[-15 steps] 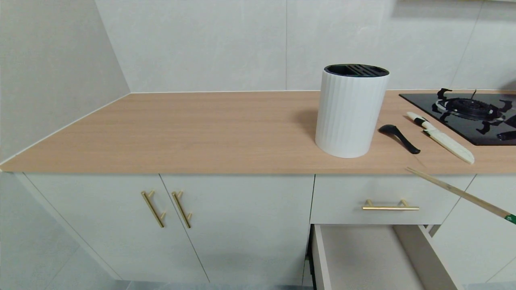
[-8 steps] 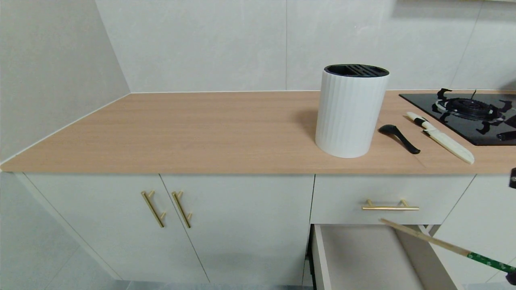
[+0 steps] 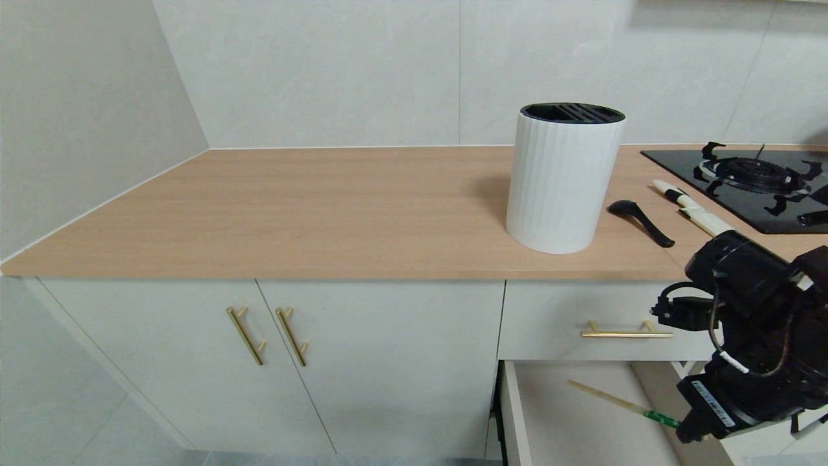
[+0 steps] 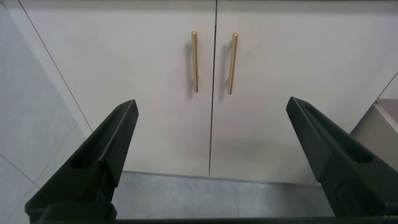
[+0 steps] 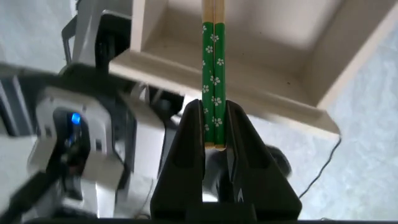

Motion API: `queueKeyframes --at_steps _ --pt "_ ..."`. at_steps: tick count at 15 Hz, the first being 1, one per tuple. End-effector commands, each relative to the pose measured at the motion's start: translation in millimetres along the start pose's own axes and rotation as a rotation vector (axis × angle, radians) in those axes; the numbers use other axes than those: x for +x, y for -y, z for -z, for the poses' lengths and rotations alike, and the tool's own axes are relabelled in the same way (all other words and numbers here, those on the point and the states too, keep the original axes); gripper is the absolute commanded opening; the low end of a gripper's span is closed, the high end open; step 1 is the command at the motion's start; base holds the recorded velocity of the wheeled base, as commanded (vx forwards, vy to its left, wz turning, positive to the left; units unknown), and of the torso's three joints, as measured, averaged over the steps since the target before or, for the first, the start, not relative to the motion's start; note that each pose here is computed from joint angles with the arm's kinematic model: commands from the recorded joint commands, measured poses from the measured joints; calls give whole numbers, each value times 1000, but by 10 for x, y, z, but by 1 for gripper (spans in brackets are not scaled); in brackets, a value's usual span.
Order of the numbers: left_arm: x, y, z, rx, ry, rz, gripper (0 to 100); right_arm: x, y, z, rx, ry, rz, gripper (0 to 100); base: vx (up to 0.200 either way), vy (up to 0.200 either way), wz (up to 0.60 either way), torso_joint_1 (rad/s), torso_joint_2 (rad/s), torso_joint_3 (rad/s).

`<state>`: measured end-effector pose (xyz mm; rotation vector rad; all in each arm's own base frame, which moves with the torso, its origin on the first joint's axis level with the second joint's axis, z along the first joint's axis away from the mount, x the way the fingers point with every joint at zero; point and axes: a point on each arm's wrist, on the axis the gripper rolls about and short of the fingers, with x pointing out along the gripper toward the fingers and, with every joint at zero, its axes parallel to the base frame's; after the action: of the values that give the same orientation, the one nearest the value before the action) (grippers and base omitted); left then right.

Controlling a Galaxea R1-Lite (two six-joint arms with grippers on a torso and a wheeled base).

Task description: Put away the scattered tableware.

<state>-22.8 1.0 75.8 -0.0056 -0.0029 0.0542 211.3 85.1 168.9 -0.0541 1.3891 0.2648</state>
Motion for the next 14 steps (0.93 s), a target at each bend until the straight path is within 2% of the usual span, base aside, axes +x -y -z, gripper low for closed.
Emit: queueKeyframes --at_steps 1,9,14 --pt "0 0 0 -1 0 -1 100 331 8 -114 46 -83 28 0 0 0 0 0 0 0" --pt "0 0 0 -1 0 -1 100 585 -7 -299 132 -51 24 0 0 0 0 0 0 0" --pt "0 0 0 -1 0 -1 100 579 -11 -313 135 -10 14 0 0 0 0 -140 367 232"
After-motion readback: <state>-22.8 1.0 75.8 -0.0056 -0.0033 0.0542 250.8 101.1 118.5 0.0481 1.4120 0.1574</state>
